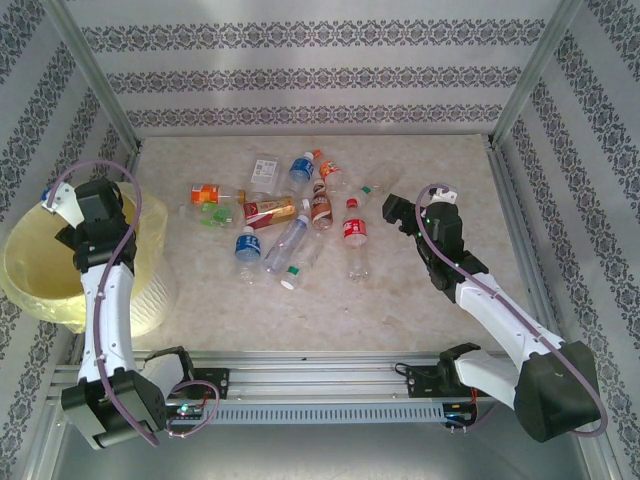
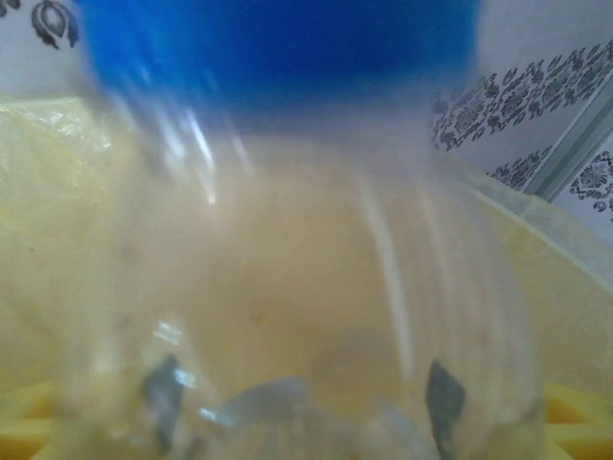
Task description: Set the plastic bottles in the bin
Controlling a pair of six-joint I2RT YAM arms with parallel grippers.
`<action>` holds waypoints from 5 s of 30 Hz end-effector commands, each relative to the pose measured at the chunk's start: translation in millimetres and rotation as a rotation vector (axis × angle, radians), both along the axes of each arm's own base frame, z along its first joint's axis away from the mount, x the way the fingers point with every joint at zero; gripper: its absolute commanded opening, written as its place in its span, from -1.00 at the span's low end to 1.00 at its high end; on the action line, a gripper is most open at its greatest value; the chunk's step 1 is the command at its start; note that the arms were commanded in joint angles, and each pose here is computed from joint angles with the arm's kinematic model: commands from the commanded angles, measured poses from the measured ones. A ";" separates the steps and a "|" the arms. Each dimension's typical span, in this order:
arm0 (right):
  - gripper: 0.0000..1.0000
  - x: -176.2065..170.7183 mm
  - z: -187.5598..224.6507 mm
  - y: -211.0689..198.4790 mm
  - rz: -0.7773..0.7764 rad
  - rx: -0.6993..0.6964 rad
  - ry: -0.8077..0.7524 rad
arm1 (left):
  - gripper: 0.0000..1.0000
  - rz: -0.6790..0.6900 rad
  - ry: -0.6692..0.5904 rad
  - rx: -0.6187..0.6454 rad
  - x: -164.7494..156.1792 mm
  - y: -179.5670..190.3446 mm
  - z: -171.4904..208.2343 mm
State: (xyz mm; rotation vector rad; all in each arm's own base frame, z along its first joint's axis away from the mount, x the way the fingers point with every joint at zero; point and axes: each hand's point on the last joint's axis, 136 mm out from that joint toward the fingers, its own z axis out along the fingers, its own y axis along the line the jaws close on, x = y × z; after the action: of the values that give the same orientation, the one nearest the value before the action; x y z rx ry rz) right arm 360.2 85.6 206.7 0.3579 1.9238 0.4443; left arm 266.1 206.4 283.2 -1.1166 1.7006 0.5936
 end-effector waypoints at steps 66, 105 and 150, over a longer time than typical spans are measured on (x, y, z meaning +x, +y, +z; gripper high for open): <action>0.96 -42.8 -58.1 -2.3 0.027 -0.025 0.234 | 0.99 -0.932 0.776 -0.420 68.3 -333.1 -160.7; 0.96 -61.3 -11.0 127.9 0.696 -0.157 -0.001 | 0.23 -0.945 0.715 -0.502 90.4 -303.3 -256.9; 0.96 -84.3 70.4 203.1 0.876 -0.293 -0.483 | 0.00 -0.954 -0.119 0.051 58.9 -233.6 142.9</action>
State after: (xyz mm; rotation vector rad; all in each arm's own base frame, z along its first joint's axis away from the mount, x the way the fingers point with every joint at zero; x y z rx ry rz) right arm 272.7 287.0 261.0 -0.7752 1.6099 0.7419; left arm 339.0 -58.2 415.1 -0.1815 1.8660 -0.2232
